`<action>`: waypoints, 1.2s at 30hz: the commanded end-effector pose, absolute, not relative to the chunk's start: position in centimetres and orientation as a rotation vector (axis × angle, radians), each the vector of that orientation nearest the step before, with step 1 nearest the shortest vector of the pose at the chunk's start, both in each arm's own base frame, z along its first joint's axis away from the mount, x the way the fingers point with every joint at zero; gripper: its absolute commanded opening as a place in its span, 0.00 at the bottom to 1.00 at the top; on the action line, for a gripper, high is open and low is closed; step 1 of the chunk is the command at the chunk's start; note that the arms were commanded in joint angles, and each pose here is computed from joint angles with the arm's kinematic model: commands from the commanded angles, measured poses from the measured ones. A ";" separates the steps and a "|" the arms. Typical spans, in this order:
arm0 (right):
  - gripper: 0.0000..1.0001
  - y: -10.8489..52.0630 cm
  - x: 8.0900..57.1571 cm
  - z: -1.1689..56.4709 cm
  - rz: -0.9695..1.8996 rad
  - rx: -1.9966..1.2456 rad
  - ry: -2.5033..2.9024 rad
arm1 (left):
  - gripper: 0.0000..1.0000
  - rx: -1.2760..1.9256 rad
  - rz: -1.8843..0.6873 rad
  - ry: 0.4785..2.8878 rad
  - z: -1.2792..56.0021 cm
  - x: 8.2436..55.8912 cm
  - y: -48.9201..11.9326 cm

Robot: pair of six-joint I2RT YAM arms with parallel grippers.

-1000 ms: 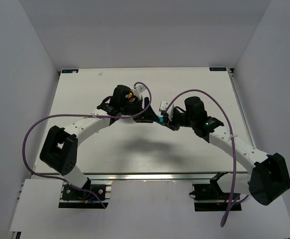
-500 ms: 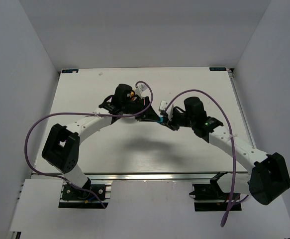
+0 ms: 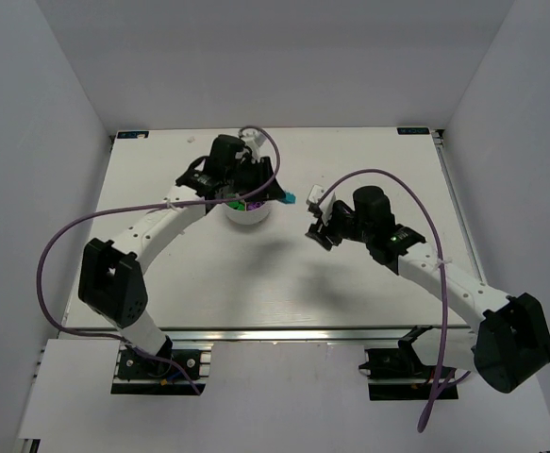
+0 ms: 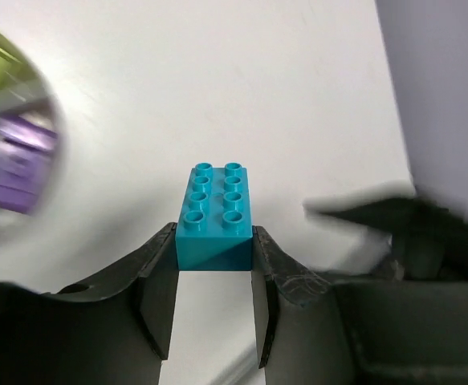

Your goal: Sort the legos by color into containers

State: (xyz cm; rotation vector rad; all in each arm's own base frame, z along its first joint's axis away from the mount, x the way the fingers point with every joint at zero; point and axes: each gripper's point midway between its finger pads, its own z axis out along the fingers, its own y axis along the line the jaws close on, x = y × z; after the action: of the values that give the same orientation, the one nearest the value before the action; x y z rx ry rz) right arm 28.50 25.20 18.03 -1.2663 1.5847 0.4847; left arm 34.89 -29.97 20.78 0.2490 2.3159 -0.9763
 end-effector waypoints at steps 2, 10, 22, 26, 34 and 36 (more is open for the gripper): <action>0.14 23.4 29.7 19.5 0.451 -1.102 1.606 | 0.00 0.129 -0.553 2.199 25.5 39.2 -23.5; 0.00 21.2 31.1 20.6 0.431 -0.974 1.641 | 0.00 -0.313 -0.185 2.188 26.7 43.7 -15.9; 0.00 19.7 31.4 21.1 0.452 -0.928 1.647 | 0.00 -0.581 -0.078 2.310 21.6 48.6 -14.6; 0.00 19.4 31.5 20.9 0.452 -0.921 1.656 | 0.00 -0.576 -0.112 2.319 20.8 49.1 -15.3; 0.00 19.1 31.6 20.8 0.455 -0.916 1.658 | 0.00 -0.554 -0.142 2.392 18.6 48.7 -16.3; 0.00 19.1 31.6 20.8 0.456 -0.914 1.660 | 0.00 -0.548 -0.147 2.400 18.3 48.6 -16.4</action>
State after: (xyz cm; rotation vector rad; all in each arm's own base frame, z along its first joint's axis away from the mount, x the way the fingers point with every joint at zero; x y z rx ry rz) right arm 31.50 19.06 19.54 -0.9285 1.7135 0.4521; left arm 48.86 -16.13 17.14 -0.5466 2.4084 -0.1036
